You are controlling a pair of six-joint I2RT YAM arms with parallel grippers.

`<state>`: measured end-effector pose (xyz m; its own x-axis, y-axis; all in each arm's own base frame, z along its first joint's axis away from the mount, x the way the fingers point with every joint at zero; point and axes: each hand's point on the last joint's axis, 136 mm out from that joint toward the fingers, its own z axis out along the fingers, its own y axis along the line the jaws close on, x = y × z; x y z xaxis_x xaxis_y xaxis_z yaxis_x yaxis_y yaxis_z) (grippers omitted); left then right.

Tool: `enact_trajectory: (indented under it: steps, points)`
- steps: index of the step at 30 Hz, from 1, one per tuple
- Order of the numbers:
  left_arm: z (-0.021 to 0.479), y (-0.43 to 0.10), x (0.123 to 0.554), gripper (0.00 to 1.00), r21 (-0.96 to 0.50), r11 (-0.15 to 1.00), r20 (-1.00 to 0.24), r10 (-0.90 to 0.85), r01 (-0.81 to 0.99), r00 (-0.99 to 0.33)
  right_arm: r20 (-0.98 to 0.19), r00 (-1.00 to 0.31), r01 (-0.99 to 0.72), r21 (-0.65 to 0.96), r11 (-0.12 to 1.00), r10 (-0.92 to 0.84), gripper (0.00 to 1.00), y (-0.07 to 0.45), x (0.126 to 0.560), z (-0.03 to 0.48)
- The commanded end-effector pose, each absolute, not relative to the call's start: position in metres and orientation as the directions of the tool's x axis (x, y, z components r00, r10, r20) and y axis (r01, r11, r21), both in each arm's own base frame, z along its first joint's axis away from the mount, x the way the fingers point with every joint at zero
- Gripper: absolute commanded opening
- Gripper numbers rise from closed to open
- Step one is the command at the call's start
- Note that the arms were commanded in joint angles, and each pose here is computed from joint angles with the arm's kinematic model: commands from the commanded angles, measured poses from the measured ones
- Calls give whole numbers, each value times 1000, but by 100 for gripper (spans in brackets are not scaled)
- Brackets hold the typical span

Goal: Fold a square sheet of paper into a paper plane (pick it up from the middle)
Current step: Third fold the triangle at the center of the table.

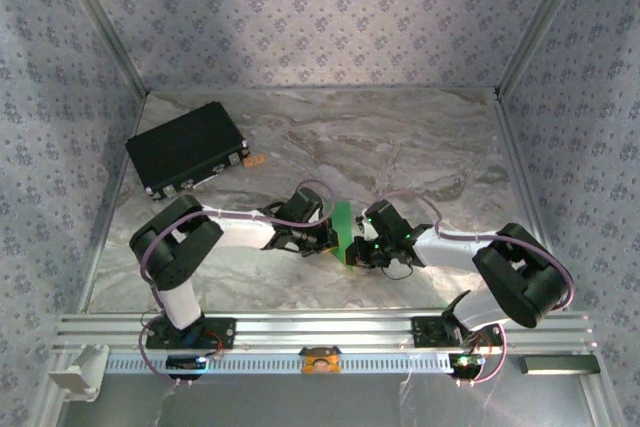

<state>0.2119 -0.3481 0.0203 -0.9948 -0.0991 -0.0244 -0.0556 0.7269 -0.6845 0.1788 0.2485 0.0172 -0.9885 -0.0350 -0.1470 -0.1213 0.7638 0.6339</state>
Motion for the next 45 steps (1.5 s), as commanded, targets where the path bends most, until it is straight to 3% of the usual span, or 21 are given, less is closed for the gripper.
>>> enact_trajectory:
  steps: [1, 30, 38, 45]
  points:
    - [6, -338, 217, 0, -661, 744, -9, -138, -97, -990, -57, -998, -44, 522, 852, -17, 0, 221, 161, -14]
    - [4, -256, 263, 4, -675, 730, -97, -227, -103, -969, -37, -999, -42, 510, 859, -27, 0, 222, 157, -20]
    - [43, -267, 274, 8, -738, 672, -166, -265, -59, -950, -44, -999, -49, 516, 855, -31, 0, 225, 160, -17]
    - [65, -303, 257, 10, -747, 663, -223, -163, 60, -961, -49, -998, -50, 517, 854, -30, 0, 226, 162, -15]
